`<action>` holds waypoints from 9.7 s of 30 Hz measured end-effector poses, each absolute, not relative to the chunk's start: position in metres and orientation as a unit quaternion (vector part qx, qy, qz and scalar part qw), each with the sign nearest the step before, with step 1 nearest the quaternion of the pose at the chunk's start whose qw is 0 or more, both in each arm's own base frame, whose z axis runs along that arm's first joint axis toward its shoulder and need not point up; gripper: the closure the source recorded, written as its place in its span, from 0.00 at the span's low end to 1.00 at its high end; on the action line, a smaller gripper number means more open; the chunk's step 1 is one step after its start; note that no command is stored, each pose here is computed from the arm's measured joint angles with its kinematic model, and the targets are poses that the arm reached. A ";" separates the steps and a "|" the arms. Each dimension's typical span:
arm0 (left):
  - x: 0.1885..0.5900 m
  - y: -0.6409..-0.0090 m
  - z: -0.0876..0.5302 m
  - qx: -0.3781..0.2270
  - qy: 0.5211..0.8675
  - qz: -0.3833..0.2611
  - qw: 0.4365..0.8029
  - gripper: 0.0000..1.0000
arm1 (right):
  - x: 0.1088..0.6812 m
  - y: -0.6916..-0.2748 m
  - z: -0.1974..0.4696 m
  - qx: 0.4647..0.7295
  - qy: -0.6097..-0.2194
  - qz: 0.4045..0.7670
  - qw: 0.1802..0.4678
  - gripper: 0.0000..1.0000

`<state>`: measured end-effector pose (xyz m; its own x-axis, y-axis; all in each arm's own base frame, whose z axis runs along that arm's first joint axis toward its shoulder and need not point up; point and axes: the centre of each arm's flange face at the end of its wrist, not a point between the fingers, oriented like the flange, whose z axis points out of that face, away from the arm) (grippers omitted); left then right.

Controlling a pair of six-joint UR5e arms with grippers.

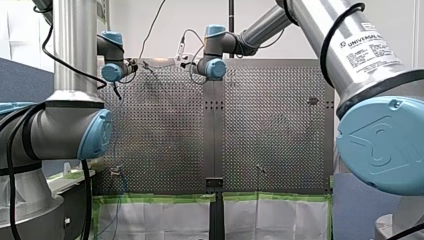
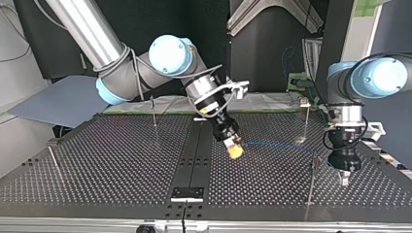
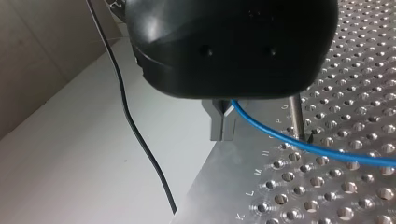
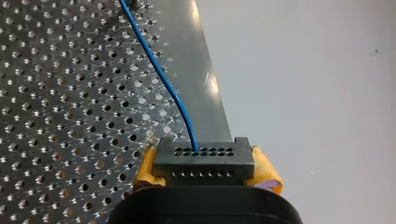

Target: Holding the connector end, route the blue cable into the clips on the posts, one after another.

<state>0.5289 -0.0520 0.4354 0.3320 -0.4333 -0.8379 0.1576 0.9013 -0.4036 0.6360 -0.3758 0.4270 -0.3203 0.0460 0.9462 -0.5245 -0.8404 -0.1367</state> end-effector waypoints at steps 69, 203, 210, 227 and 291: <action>0.584 -0.027 0.403 -0.149 0.546 -0.232 0.791 1.00 | 0.624 -0.456 0.425 0.551 -0.239 0.775 0.195 1.00; 0.381 -0.145 0.455 -0.080 0.742 -0.110 0.656 0.00 | 0.607 -0.468 0.414 0.579 -0.259 0.748 0.195 1.00; 0.386 -0.141 0.453 -0.072 0.740 -0.072 0.664 0.00 | 0.606 -0.470 0.414 0.580 -0.259 0.747 0.196 1.00; 0.393 -0.135 0.467 -0.039 0.707 -0.031 0.705 0.00 | 0.603 -0.473 0.414 0.579 -0.260 0.747 0.197 1.00; 0.404 -0.123 0.463 0.018 0.709 0.021 0.705 0.00 | 0.601 -0.477 0.411 0.585 -0.253 0.747 0.190 1.00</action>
<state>0.4044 -0.1230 0.4626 -0.0052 0.0550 -0.9985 -0.0035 0.9985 0.0550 0.6006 -0.4765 0.4114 -0.2439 -0.0132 0.9697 -0.5797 -0.7996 -0.1567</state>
